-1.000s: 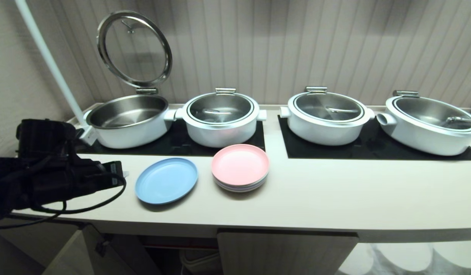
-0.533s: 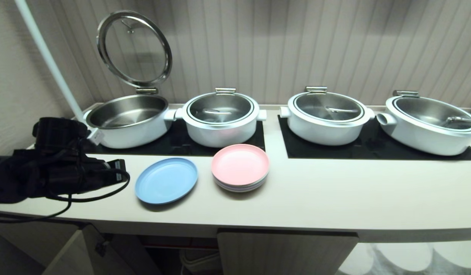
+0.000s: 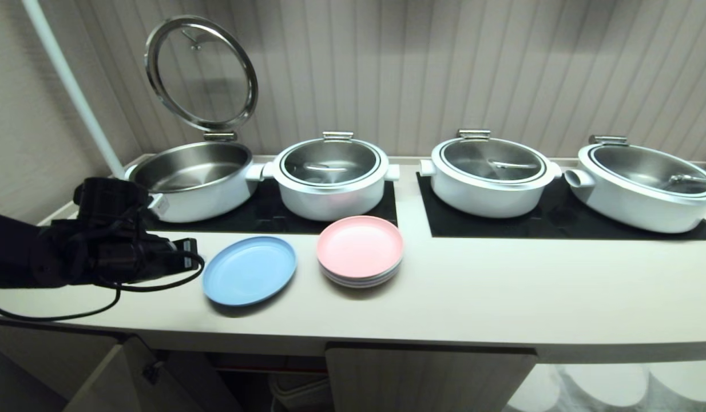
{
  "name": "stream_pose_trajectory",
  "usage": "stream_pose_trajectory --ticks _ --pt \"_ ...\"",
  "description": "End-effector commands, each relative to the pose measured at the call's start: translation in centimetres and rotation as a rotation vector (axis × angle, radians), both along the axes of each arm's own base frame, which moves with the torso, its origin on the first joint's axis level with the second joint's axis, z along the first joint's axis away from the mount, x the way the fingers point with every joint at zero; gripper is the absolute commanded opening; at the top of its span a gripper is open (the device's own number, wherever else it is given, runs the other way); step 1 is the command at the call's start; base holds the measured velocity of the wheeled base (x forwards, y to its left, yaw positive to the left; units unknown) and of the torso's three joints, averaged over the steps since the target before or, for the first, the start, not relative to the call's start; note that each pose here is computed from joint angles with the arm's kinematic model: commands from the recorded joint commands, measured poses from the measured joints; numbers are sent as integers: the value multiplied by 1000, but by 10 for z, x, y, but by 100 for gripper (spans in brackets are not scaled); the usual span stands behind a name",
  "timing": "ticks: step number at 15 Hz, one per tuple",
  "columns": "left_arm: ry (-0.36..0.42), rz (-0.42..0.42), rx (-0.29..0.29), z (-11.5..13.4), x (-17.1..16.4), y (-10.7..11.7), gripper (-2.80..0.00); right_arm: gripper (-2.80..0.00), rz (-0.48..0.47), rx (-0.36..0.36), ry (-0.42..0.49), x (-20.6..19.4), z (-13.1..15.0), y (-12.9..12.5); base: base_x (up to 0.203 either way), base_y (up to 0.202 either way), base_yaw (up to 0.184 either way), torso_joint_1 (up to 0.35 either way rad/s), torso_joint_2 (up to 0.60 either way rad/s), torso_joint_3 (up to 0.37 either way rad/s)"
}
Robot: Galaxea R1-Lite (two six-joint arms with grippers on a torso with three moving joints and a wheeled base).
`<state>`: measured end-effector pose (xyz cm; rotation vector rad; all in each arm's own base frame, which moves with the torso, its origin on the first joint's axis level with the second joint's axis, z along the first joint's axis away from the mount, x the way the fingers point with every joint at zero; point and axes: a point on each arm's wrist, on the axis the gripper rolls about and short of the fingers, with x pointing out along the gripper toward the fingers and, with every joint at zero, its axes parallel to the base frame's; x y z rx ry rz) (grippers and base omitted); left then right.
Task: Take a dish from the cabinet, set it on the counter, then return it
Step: Pick up the plate from the table
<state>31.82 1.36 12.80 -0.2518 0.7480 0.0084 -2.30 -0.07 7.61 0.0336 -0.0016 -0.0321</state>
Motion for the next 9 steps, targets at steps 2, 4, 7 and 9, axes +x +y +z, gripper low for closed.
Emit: stream_pose_trajectory --ticks 2,4,7,9 --pt "17 50 1 -8 15 16 0 -280 1 0 0 0 0 0 0 0 0 0 0 0" --pt "34 75 -7 -12 15 26 0 -280 1 0 0 0 0 0 0 0 0 0 0 0" --pt "125 80 -17 -21 15 28 0 -280 1 0 1 0 0 0 0 0 0 0 0 0" --pt "160 75 -26 -20 20 28 0 -280 0 0 0 0 0 0 0 0 0 0 0 0"
